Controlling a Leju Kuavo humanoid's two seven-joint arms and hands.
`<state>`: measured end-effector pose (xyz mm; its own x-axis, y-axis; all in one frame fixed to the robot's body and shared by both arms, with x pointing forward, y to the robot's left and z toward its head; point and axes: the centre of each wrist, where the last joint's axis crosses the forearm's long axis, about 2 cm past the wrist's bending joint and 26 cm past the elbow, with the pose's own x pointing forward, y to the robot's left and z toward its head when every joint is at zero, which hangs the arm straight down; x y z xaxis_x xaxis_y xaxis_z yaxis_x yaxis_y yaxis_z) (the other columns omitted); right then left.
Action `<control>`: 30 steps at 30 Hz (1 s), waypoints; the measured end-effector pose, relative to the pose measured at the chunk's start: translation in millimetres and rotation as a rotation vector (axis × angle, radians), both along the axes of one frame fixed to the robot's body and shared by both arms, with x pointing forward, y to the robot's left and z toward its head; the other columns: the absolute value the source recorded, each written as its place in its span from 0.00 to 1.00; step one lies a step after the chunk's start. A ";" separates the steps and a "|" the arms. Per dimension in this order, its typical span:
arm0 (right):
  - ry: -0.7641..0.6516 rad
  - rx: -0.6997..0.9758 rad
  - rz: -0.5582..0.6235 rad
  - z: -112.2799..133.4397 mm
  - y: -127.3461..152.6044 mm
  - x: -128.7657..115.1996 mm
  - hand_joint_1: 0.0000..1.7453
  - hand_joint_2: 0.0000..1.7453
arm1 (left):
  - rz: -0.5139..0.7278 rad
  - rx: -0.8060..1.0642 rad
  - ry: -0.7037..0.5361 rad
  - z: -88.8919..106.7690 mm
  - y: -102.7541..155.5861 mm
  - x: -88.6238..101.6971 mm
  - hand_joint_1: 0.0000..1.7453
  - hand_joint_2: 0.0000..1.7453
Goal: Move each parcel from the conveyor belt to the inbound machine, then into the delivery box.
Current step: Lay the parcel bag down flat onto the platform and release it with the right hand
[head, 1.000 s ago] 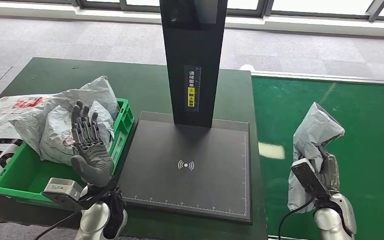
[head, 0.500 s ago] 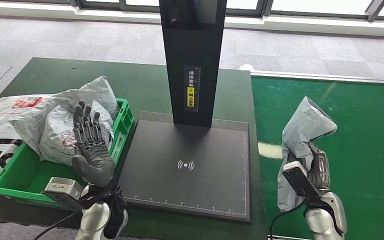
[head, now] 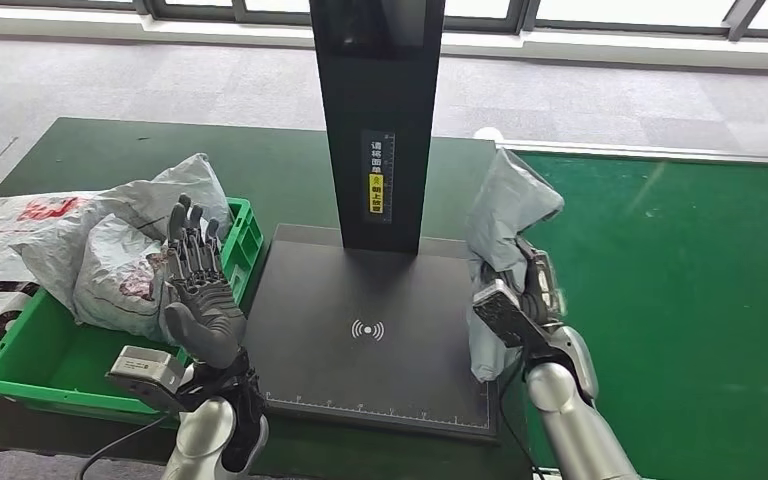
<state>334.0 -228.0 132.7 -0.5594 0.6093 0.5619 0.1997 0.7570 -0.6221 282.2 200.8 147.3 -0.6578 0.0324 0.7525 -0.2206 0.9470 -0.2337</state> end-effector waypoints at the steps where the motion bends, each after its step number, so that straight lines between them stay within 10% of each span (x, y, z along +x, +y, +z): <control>1: 0.007 0.005 0.025 1.6 14.7 6.4 1.00 1.00 | -0.005 -0.002 -0.003 1.5 -3.0 1.1 0.00 0.00; 21: 0.197 -0.004 0.216 -6.2 101.3 22.6 1.00 1.00 | -0.020 -0.007 0.010 0.3 -13.8 1.8 0.00 0.00; 25: 0.219 -0.011 0.227 -8.6 106.0 21.3 0.00 1.00 | -0.019 -0.007 0.012 -0.3 -13.8 1.2 0.00 0.00; 30: 0.395 -0.145 0.273 -16.5 115.9 18.0 0.00 1.00 | -0.013 -0.007 0.012 0.0 -13.3 0.8 0.00 0.00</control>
